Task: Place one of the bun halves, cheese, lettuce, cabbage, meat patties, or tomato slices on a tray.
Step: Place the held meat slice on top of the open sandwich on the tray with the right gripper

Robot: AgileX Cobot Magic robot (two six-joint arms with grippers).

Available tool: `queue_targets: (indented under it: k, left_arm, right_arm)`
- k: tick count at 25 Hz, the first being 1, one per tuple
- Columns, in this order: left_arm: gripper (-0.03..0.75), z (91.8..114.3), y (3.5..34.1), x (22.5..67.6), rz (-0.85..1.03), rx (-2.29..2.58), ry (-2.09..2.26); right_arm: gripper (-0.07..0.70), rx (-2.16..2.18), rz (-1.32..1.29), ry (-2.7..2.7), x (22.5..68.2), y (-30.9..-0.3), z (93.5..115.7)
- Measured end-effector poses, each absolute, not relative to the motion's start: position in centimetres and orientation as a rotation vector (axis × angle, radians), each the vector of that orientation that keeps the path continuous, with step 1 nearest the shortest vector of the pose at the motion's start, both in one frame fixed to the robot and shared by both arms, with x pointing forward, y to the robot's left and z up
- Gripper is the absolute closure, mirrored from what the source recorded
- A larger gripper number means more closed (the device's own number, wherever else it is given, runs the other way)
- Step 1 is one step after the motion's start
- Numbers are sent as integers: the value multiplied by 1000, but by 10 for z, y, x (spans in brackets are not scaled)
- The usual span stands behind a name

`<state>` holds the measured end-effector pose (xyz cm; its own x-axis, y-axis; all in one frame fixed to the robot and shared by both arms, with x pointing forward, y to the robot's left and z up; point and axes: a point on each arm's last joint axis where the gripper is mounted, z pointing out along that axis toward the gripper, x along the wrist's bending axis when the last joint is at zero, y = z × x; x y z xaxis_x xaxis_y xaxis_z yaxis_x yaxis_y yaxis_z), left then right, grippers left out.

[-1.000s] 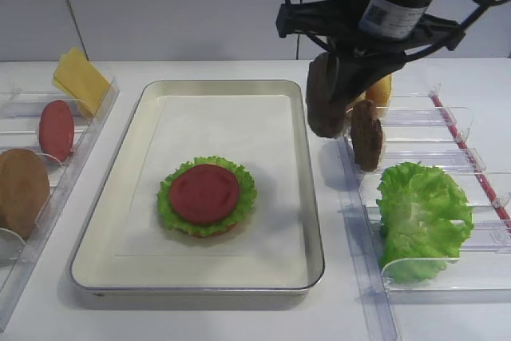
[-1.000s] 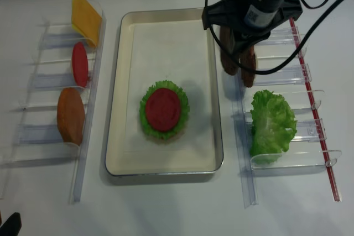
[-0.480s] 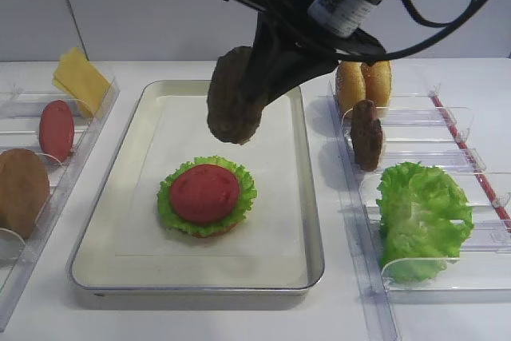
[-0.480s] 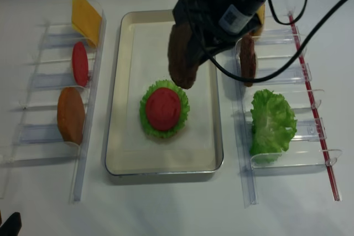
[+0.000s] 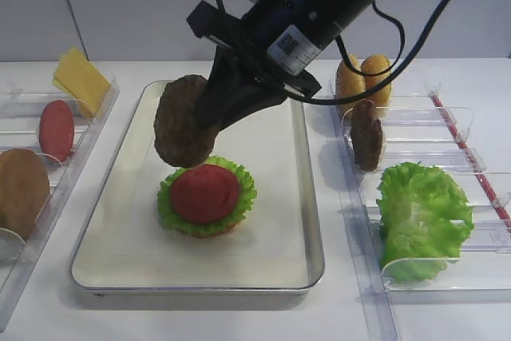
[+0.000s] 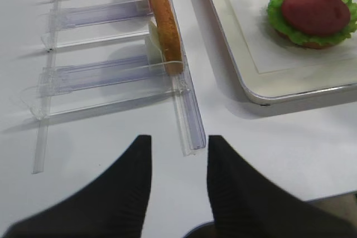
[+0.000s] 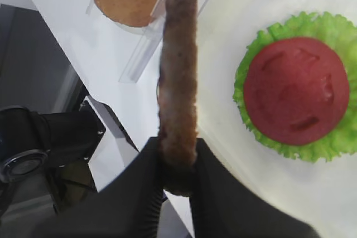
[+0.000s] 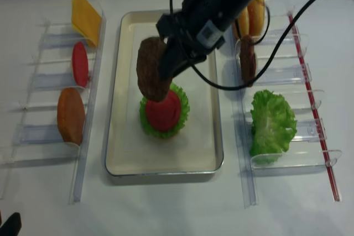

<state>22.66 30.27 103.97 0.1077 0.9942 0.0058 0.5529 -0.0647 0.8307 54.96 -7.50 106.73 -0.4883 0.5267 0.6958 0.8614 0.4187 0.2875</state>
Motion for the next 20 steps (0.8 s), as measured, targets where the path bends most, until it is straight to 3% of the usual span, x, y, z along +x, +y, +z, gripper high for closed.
queue_targets:
  k: [12, 20]
  left_arm:
    - [483, 1040, 303, 227, 820, 1704, 1525]
    - [483, 1040, 303, 227, 820, 1704, 1525]
  right_arm:
    - [505, -1154, -827, -2077, 569, -61, 1018]
    - [505, -1157, -800, -2102, 571, -61, 1011]
